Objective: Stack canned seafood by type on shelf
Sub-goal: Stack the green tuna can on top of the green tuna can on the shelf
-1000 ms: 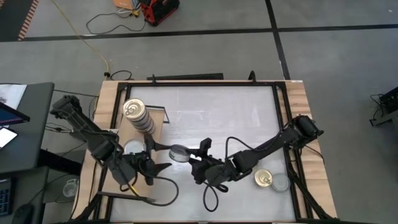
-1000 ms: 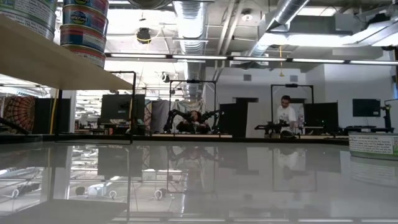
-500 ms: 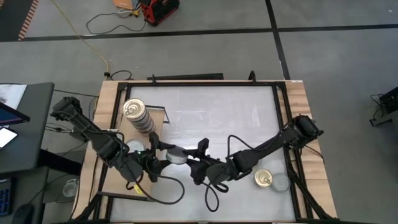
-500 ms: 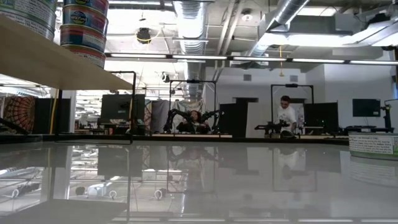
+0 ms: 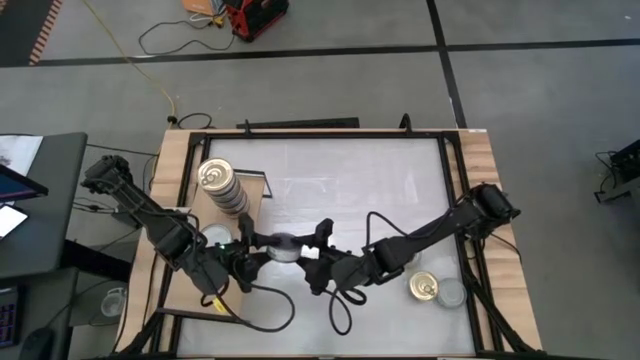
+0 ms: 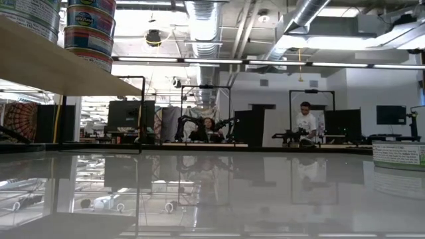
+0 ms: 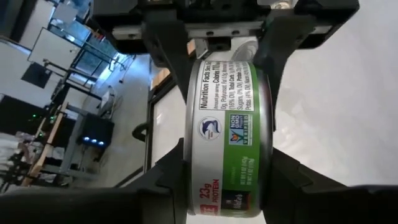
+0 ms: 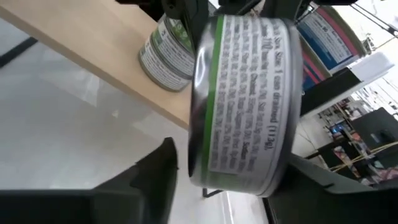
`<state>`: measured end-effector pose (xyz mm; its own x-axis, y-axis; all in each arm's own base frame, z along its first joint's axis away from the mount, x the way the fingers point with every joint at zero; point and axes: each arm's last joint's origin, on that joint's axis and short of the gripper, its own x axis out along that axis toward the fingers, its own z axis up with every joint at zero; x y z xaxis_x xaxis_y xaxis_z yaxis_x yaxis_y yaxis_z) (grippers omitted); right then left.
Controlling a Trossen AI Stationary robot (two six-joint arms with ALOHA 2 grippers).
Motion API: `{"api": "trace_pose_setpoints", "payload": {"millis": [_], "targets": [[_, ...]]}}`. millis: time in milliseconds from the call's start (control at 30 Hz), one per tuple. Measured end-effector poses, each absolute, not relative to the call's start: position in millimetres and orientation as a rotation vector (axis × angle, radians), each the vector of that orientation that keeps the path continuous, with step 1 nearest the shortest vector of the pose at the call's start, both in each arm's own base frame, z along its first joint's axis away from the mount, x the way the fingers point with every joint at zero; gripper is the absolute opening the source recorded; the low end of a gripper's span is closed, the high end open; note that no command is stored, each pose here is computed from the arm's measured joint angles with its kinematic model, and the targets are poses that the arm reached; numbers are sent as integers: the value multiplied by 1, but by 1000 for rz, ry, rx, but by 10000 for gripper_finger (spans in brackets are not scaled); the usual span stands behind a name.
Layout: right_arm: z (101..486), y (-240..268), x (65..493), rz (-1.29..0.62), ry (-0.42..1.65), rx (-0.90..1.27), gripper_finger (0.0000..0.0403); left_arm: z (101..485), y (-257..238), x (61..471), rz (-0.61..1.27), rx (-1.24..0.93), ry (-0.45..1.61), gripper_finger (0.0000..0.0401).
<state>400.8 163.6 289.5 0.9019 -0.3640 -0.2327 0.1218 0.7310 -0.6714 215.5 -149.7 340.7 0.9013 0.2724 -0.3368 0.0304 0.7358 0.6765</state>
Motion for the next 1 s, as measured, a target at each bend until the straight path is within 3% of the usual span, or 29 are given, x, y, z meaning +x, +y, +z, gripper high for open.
{"api": "trace_pose_setpoints", "payload": {"millis": [200,333,600,833,1000], "targets": [[311,170,391,-258,315,-705,337,344,-158,196,138,791,434,129],[326,177,383,-246,268,-679,367,360,-165,167,65,743,405,134],[305,173,400,-209,268,-653,366,374,-159,115,-78,597,387,138],[302,171,422,-30,53,-485,356,378,-142,84,-155,540,403,139],[293,165,440,-9,-13,-530,356,377,-131,74,-190,520,438,140]]}}
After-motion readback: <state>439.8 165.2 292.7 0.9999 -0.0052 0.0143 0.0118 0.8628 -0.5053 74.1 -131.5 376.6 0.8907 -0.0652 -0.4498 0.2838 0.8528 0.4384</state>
